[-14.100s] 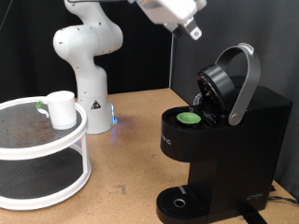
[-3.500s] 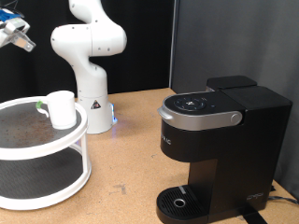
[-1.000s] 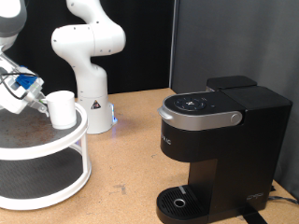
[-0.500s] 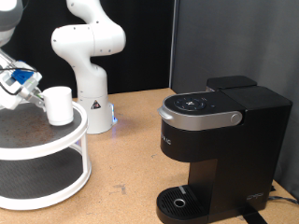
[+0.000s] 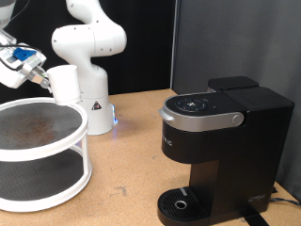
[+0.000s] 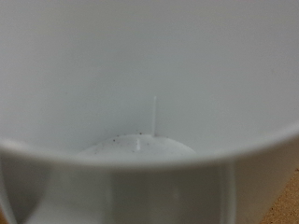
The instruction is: Make a cup of coffee with the keurig machine
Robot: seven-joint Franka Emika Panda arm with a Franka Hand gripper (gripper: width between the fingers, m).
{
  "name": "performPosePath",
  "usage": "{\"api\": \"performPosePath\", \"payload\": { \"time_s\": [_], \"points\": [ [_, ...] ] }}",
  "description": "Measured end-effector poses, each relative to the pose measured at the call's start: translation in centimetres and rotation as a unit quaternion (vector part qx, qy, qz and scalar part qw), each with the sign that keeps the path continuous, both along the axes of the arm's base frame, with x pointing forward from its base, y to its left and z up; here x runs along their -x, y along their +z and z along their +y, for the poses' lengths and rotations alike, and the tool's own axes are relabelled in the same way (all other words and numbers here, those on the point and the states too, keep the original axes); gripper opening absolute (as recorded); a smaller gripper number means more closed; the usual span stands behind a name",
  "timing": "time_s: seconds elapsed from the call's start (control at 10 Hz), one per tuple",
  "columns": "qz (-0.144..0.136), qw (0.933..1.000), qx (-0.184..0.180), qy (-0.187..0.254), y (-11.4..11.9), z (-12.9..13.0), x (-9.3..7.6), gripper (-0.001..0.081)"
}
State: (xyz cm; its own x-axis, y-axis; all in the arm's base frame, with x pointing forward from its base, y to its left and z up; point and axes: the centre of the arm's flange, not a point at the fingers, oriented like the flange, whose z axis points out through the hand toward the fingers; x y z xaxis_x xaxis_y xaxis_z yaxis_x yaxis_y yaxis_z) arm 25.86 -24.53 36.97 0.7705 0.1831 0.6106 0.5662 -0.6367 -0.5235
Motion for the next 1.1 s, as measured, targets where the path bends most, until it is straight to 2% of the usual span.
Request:
{"api": "performPosePath", "payload": {
  "time_s": [0.2, 0.3, 0.6, 0.8, 1.1],
  "points": [
    [0.006, 0.9999, -0.005, -0.010, -0.4, 0.2, 0.0, 0.0069],
    [0.013, 0.9992, -0.011, -0.036, -0.7, 0.9, -0.6, 0.0069],
    [0.049, 0.9951, 0.007, -0.086, -1.4, 4.7, -3.4, 0.0068],
    [0.042, 0.9942, 0.018, -0.097, -1.7, 7.3, -5.3, 0.0068],
    [0.022, 0.9939, 0.010, -0.107, -1.8, 11.0, -8.1, 0.0068]
  ]
}}
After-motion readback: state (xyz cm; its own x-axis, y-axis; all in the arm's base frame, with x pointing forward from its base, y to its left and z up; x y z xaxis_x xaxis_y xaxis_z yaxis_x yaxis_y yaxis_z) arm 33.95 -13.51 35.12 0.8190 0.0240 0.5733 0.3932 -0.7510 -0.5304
